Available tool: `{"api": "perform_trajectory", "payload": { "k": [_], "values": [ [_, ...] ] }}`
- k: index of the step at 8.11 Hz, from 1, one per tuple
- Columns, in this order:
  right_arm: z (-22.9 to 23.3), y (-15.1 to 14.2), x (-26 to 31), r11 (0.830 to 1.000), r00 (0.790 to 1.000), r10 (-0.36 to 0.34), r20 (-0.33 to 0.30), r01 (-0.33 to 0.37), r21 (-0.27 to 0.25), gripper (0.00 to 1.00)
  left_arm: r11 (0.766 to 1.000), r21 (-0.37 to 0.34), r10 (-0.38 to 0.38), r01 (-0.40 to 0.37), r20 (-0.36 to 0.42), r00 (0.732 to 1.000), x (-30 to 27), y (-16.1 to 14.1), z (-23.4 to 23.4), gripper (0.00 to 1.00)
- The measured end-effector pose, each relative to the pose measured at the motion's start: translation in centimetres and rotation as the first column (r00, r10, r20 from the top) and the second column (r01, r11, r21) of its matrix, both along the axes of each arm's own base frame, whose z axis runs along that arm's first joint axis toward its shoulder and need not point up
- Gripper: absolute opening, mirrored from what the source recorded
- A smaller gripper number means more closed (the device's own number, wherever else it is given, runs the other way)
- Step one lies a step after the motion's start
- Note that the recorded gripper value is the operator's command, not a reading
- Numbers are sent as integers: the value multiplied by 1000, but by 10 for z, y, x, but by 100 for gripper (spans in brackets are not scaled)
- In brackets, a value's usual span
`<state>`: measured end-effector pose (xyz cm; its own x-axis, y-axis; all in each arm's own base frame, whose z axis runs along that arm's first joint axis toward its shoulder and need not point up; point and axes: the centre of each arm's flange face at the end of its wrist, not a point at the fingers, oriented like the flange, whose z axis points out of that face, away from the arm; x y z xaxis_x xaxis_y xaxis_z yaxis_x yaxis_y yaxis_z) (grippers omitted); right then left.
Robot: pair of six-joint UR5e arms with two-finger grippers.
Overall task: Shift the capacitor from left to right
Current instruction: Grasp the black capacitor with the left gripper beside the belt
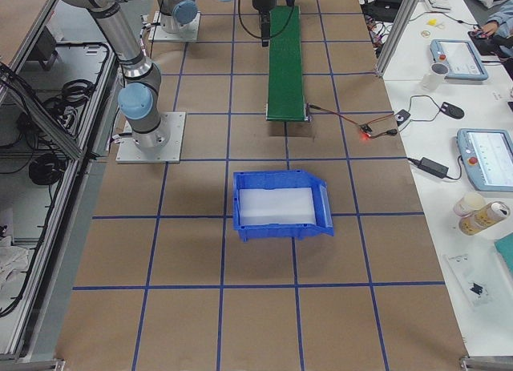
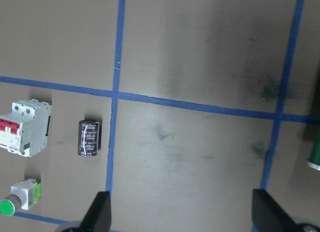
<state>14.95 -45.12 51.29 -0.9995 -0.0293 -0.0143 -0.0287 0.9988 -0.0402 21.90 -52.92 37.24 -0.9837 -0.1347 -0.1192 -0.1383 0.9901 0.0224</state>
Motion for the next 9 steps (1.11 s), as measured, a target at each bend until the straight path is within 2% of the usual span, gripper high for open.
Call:
{"api": "perform_trajectory", "payload": {
  "k": [1, 2, 3, 6, 8, 9],
  "values": [
    [0, 0, 0, 1000, 1000, 0, -1, 0, 0, 100, 1000, -3, 7, -7, 3, 1000, 25, -4, -20, 100],
    [0, 0, 0, 1000, 1000, 0, -4, 0, 0, 100, 1000, -4, -3, 3, 8, 1000, 48, -8, -41, 91],
    [0, 0, -1, 1000, 1000, 0, -5, 0, 0, 100, 1000, 3, -2, 2, 2, 1000, 69, -9, -64, 86],
    [0, 0, 0, 1000, 1000, 0, -3, 0, 1, 100, 999, 41, 22, -21, -29, 999, 109, -8, -127, 77],
    [0, 0, 0, 1000, 1000, 0, -2, 0, 1, 100, 998, 61, 28, -25, -41, 999, 116, -7, -146, 77],
    [0, 0, 0, 1000, 1000, 0, -2, 0, 1, 100, 997, 67, 30, -27, -42, 999, 118, -7, -150, 80]
  ]
}}
